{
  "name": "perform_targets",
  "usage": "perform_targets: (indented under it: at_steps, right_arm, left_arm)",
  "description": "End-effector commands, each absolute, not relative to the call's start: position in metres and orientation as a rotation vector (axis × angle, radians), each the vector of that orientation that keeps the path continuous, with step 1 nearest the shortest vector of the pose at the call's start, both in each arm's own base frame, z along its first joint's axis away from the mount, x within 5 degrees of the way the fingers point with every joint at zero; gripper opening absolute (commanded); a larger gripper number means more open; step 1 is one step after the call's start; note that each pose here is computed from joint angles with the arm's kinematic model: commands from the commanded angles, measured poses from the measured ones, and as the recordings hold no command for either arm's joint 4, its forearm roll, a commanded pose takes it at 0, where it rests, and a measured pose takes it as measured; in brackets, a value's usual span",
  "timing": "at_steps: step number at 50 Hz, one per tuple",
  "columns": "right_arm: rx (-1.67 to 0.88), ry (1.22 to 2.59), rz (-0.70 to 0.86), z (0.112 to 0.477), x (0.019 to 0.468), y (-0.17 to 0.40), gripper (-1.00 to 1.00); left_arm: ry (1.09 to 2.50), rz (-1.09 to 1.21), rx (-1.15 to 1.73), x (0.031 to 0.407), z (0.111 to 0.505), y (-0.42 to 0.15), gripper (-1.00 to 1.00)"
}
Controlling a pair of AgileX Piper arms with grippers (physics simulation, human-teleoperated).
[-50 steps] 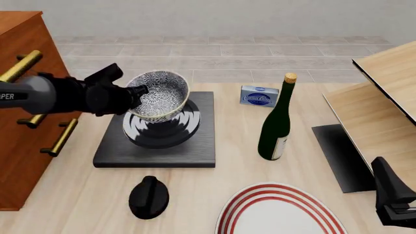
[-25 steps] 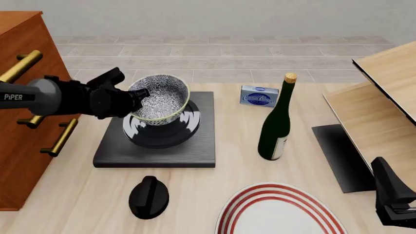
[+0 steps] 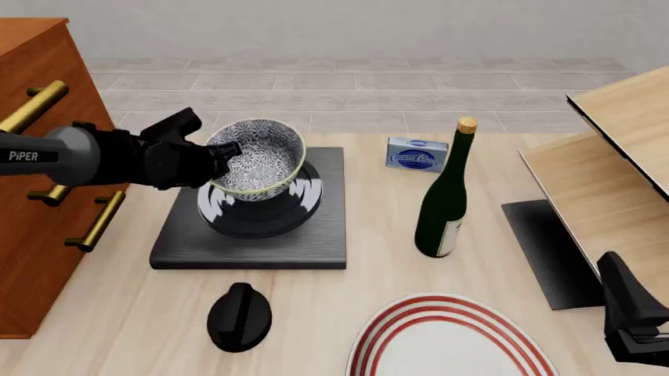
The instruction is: Put the bowl on the stove.
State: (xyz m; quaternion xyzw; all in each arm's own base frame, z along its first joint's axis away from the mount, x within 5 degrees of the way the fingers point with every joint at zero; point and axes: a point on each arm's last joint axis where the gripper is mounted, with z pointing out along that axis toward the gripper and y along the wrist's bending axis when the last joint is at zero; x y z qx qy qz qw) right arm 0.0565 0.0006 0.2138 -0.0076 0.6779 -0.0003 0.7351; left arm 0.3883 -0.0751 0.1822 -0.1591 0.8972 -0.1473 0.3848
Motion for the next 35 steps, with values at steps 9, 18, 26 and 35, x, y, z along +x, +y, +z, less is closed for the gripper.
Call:
perform_targets:
  at_steps: [9, 18, 26, 35]
  right_arm:
    - [-0.013, 1.491, 0.002, 0.213, 0.056, 0.001, 1.00]
    - [-0.012, 1.491, 0.004, 0.213, 0.056, 0.001, 1.00]
    - [-0.012, 1.490, 0.004, 0.213, 0.056, 0.001, 1.00]
    - [-0.016, 1.490, 0.003, 0.214, 0.056, 0.001, 1.00]
  left_arm:
    - [2.264, -0.417, -0.361, 0.384, 0.191, -0.093, 1.00]
    - [2.264, -0.403, -0.362, 0.384, 0.193, -0.087, 1.00]
    - [2.256, -0.396, -0.370, 0.382, 0.197, -0.082, 1.00]
    - [2.226, -0.398, -0.362, 0.373, 0.216, -0.077, 1.00]
